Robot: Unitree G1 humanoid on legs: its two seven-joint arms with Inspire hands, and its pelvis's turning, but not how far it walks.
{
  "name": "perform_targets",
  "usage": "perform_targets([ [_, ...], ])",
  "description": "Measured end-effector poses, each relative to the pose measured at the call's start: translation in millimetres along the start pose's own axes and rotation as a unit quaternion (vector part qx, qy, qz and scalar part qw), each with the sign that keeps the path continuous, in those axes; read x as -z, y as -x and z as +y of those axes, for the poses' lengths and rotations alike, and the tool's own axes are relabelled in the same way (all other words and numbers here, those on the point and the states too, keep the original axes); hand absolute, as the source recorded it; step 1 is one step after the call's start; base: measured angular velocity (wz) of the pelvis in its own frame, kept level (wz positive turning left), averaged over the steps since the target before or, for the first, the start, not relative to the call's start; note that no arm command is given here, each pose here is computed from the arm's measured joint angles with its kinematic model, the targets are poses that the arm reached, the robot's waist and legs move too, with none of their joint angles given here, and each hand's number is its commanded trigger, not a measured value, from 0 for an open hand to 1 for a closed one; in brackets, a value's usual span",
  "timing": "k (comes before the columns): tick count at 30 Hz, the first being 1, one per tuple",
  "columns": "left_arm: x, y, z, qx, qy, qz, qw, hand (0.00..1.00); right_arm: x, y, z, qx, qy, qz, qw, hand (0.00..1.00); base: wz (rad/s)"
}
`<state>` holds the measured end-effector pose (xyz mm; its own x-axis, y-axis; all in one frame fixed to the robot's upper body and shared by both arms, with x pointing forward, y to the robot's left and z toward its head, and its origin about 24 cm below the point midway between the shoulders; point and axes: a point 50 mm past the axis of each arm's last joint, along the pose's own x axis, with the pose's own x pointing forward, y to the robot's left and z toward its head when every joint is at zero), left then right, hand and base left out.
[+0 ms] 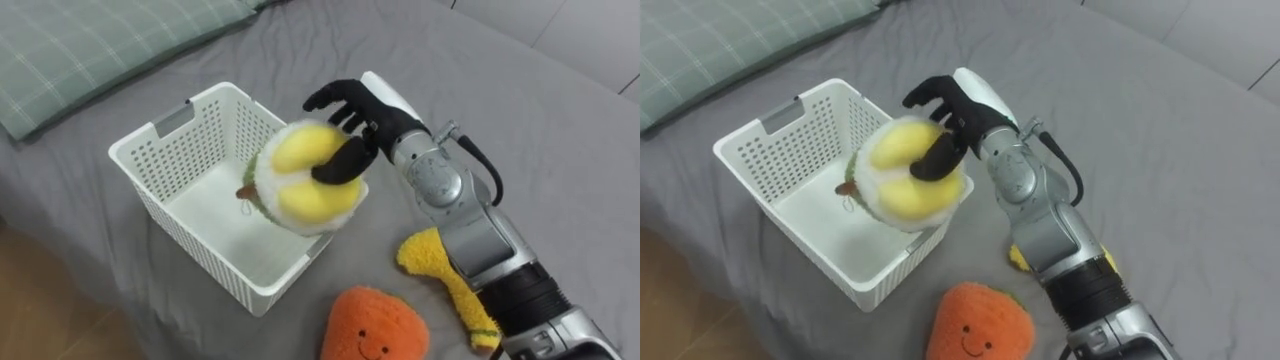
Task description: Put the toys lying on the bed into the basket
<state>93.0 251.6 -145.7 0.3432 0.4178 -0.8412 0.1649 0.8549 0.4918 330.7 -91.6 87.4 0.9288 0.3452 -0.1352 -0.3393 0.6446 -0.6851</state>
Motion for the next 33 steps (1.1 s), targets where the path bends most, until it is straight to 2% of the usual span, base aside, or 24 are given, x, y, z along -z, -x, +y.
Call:
perform_targets([
  [23, -1, -0.2, 0.9, 0.006, 0.001, -0.008, 1.000, 0.00, 2, 0, -3, 0.012, -0.012, -0.001, 1.000, 0.00, -0.01],
  [27, -4, 0.0, 2.0, 0.004, 0.002, -0.014, 1.000, 0.00, 5, 2, -8, 0.020, -0.008, 0.000, 1.000, 0.00, -0.04],
  [33, 2, 0.6, 1.7, 0.003, 0.004, -0.008, 1.000, 0.00, 10, 3, -22, 0.064, -0.047, -0.002, 0.997, 0.00, -0.04],
])
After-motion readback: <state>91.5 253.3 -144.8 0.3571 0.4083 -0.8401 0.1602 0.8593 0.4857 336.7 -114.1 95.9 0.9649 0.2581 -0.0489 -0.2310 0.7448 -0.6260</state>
